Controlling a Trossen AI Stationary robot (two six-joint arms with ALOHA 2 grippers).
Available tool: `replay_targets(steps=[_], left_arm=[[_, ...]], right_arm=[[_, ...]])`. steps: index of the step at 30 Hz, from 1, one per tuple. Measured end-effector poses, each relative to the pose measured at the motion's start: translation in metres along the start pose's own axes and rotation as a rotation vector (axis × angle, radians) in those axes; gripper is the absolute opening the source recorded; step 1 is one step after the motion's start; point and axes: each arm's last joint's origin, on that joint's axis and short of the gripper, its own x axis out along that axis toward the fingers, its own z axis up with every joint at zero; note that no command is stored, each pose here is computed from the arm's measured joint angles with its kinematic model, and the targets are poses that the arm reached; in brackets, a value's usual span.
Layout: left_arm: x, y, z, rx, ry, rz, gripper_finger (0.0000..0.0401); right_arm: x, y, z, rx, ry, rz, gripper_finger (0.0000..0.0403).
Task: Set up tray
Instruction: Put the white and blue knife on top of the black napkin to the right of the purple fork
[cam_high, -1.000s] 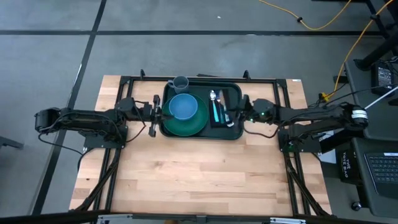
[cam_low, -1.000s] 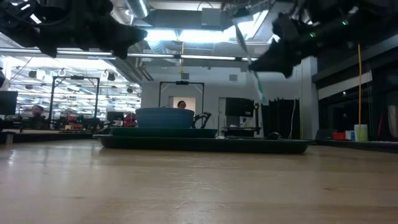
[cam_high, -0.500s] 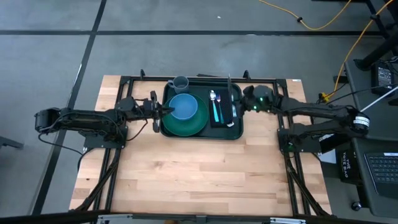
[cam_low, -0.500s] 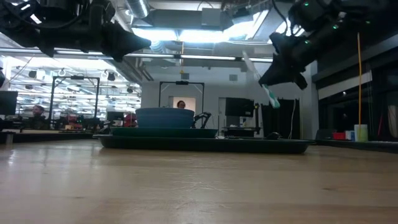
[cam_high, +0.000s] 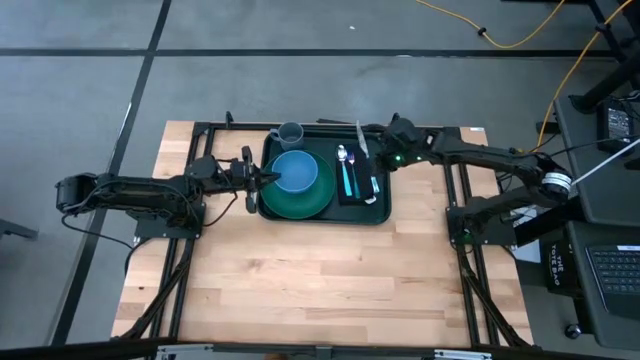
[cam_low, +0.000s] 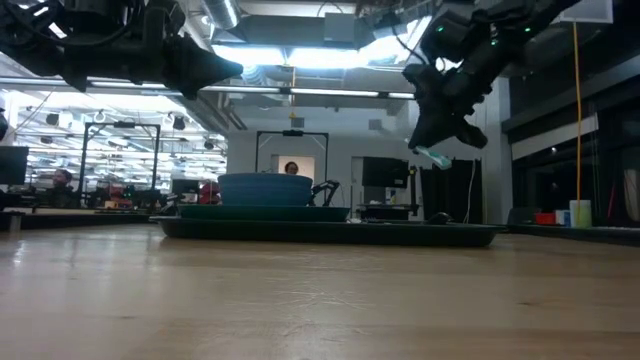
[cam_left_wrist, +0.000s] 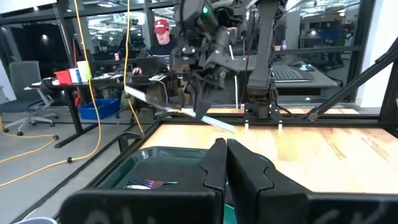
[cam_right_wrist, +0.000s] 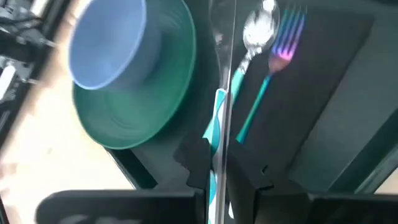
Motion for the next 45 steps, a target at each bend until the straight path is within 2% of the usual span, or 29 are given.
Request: replay_targets(steps=[6, 15, 24, 36, 45], left_arm=[[0.000, 0.000, 0.000, 0.000, 0.000, 0.000, 0.0006], [0.000, 0.000, 0.000, -0.001, 0.000, 0.000, 0.0004], [0.000, 0.000, 0.000, 0.000, 0.000, -0.001, 0.0008], [0.000, 0.000, 0.000, 0.000, 0.000, -0.001, 0.0008], [0.000, 0.000, 0.000, 0.000, 0.000, -0.001, 0.0006]], right_arm=[[0.020, -0.005, 0.000, 0.100, 0.071, -0.050, 0.0034], [0.055, -0.024, 0.001, 0.183, 0.140, -0.130, 0.0034], [0.074, -0.045, 0.019, 0.259, 0.096, -0.062, 0.0034], [0.102, -0.057, 0.011, 0.306, 0.150, -0.104, 0.0034], [0.106, -0.060, 0.007, 0.374, 0.193, -0.103, 0.0034]])
